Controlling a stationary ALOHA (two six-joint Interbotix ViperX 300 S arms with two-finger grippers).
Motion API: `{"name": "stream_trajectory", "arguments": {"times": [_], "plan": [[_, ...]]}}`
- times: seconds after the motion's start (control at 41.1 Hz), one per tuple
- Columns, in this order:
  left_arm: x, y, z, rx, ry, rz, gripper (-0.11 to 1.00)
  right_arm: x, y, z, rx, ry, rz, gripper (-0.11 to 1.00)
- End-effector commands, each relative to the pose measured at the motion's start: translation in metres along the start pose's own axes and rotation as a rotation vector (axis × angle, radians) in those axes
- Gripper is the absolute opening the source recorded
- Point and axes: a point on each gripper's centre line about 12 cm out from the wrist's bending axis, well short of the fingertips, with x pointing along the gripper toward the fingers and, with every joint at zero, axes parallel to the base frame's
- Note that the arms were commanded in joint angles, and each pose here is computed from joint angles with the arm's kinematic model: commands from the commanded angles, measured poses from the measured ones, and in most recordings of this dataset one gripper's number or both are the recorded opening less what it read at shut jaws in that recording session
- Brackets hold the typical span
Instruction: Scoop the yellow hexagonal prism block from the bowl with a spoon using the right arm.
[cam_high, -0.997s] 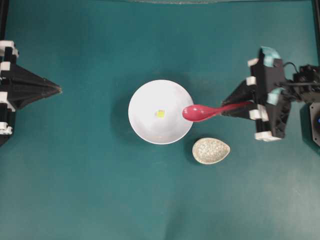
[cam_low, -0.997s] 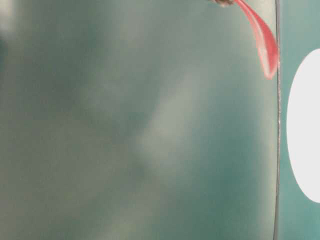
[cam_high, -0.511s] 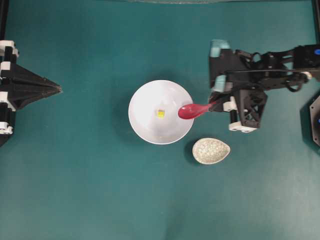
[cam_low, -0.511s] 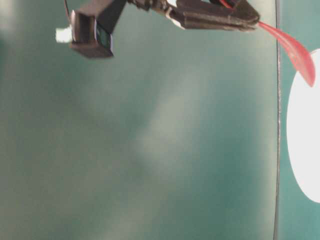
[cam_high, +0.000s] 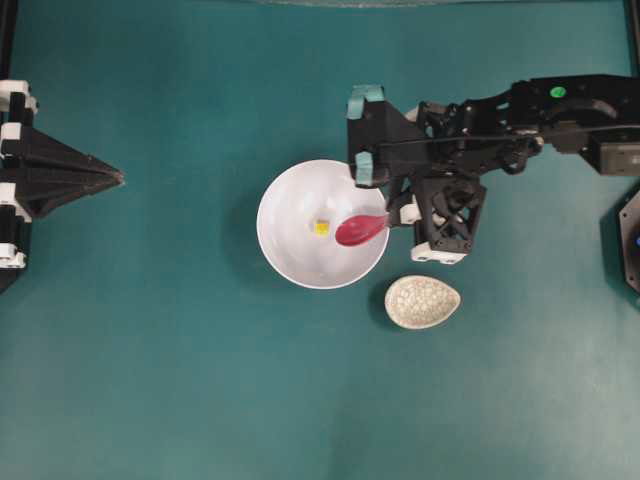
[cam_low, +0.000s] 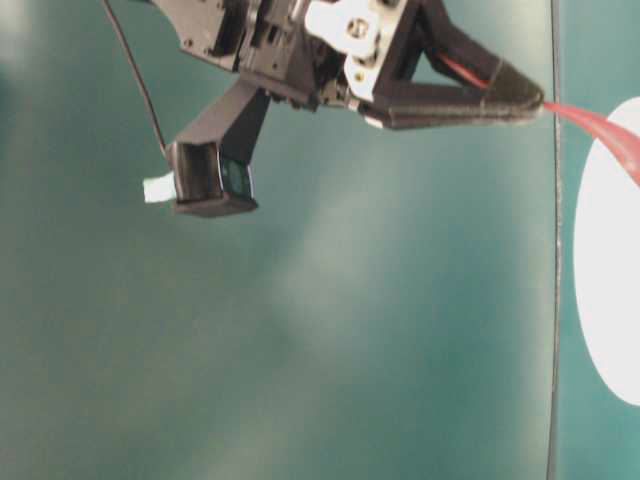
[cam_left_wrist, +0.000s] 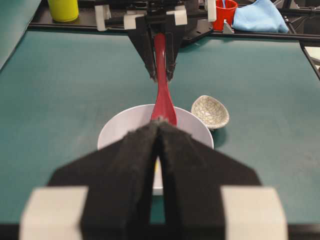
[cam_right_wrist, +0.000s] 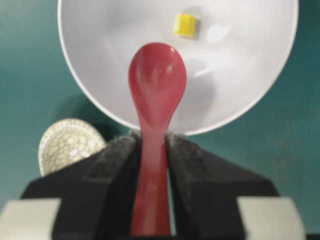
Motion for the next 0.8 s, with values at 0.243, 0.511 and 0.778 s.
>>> {"name": "stream_trajectory", "arguments": {"times": [0.243, 0.511, 0.778], "plan": [[0.002, 0.0, 0.01, 0.003, -0.026, 0.002, 0.0, -0.001, -0.006, 0.01, 0.016, -0.01, -0.037, 0.25], [0.002, 0.0, 0.009, 0.003, -0.025, 0.002, 0.0, 0.007, -0.007, 0.01, 0.019, 0.006, -0.037, 0.25], [0.002, 0.0, 0.009, 0.003, -0.026, 0.002, 0.0, 0.016, -0.009, 0.013, 0.022, 0.016, -0.038, 0.25]]}}
